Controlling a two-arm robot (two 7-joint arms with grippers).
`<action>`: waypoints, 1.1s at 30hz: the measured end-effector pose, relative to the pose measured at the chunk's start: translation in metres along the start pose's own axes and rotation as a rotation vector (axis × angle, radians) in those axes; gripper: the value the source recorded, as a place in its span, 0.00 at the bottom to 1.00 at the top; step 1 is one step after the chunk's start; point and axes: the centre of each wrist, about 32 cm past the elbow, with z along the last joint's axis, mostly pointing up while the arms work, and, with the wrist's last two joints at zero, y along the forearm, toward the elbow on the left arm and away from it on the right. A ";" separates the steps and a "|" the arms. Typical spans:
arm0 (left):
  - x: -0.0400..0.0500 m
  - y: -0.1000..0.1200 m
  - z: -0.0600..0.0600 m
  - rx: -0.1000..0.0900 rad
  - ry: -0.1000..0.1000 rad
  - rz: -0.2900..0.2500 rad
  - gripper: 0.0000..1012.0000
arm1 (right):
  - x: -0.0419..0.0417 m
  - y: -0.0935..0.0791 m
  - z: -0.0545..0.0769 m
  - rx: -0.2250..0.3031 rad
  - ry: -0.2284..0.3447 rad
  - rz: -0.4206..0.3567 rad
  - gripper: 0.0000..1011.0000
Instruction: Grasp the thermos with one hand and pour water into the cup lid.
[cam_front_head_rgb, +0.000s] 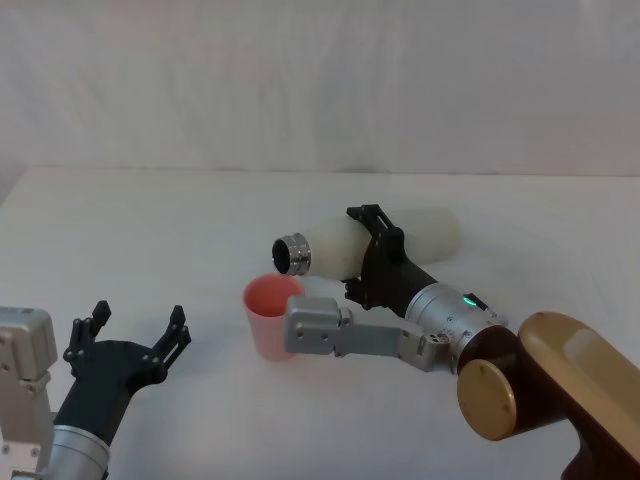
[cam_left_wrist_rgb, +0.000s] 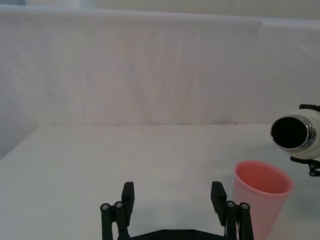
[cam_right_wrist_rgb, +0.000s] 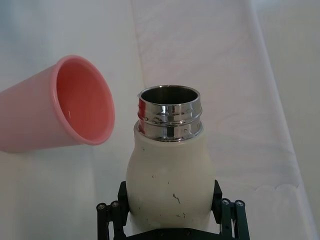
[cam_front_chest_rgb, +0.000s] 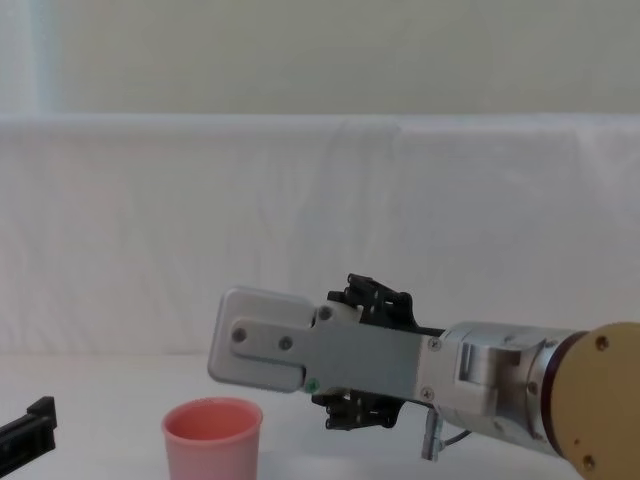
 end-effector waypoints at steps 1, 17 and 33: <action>0.0000 0.000 0.000 0.000 0.000 0.000 0.99 | -0.0004 0.001 0.001 -0.001 -0.008 0.001 0.95; 0.0000 0.000 0.000 0.000 0.000 0.000 0.99 | -0.0038 0.004 0.002 -0.026 -0.074 0.002 0.95; 0.0000 0.000 0.000 0.000 0.000 0.000 0.99 | -0.0059 0.007 0.002 -0.040 -0.096 0.004 0.95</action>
